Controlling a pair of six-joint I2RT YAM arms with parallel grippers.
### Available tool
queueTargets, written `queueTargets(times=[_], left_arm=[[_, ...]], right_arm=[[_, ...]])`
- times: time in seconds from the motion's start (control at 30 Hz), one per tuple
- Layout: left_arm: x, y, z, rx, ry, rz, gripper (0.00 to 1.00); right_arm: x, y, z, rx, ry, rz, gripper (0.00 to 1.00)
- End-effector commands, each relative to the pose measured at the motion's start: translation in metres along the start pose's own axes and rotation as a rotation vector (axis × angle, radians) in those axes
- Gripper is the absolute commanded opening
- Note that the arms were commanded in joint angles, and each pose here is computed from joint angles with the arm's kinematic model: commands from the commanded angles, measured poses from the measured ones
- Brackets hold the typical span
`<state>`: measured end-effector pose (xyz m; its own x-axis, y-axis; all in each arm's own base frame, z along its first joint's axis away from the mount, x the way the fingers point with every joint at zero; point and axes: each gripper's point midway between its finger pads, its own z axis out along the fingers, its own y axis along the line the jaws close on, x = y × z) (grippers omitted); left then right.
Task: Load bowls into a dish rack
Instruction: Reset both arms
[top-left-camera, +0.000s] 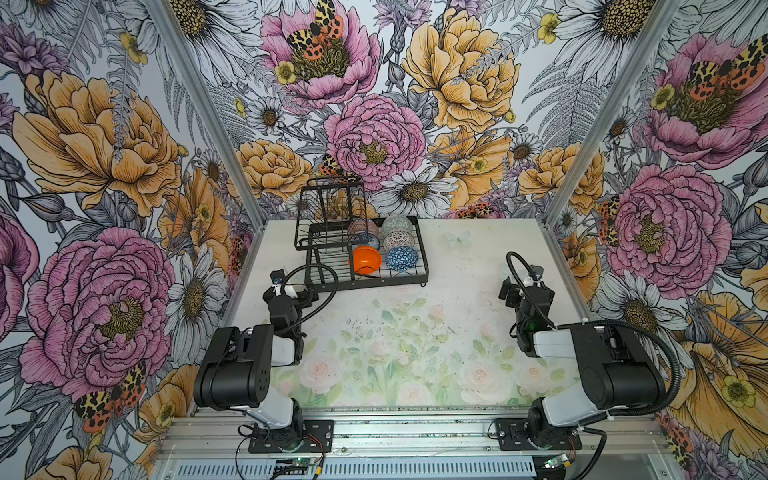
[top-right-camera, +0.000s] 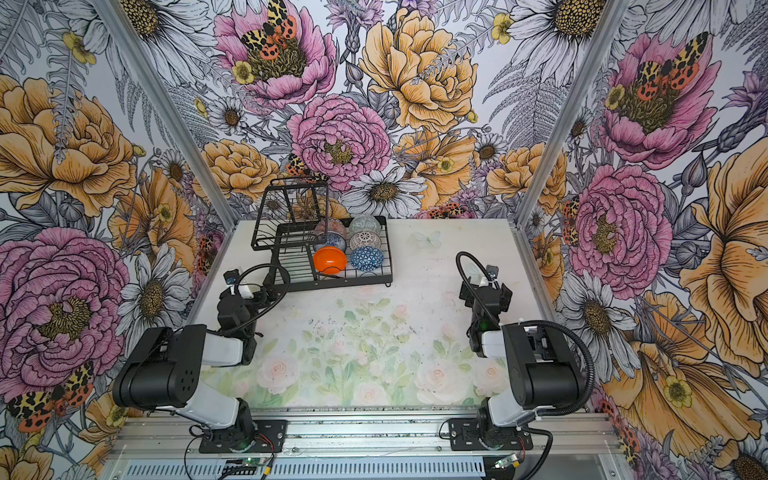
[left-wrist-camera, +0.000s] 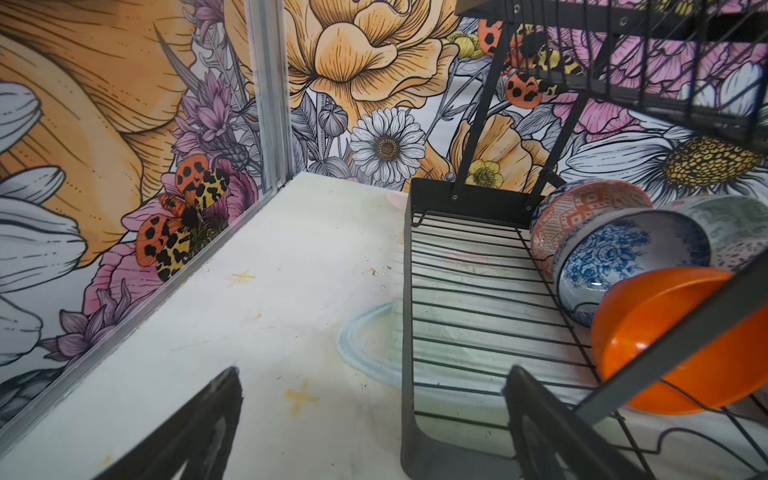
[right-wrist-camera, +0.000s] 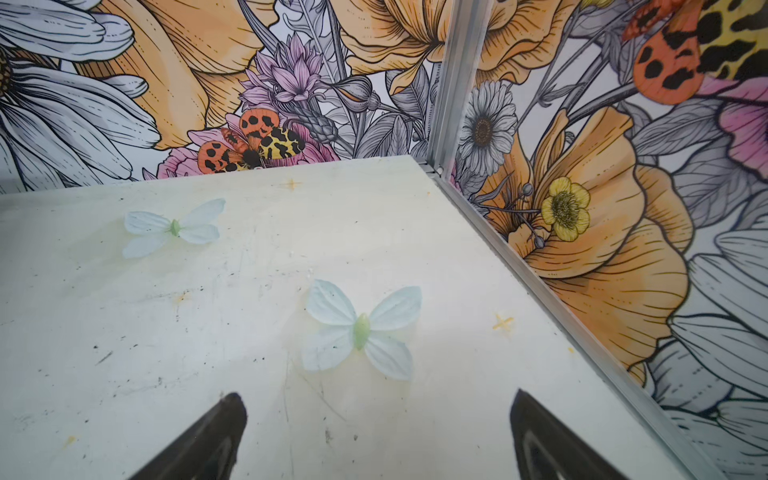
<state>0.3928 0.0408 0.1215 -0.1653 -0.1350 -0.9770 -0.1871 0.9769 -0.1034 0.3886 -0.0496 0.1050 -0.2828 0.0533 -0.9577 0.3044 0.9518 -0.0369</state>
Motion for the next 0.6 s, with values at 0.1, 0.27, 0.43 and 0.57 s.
queueTargets(times=[0.1, 0.27, 0.43, 0.57], left_arm=[[0.0047, -0.0262, 0.0071, 0.140, 0.057, 0.058, 0.99], [0.0051, -0.0259, 0.0070, 0.140, 0.060, 0.058, 0.99], [0.0048, -0.0258, 0.0071, 0.139, 0.058, 0.057, 0.99], [0.0045, -0.0258, 0.0071, 0.140, 0.057, 0.058, 0.99]], right_arm=[[-0.0114, 0.0035, -0.0007, -0.008, -0.048, 0.002, 0.99], [-0.0120, 0.0035, -0.0007, -0.008, -0.050, 0.001, 1.00], [-0.0120, 0.0036, -0.0004, -0.008, -0.049, 0.000, 0.99], [-0.0117, 0.0035, -0.0004, -0.008, -0.048, 0.001, 0.99]])
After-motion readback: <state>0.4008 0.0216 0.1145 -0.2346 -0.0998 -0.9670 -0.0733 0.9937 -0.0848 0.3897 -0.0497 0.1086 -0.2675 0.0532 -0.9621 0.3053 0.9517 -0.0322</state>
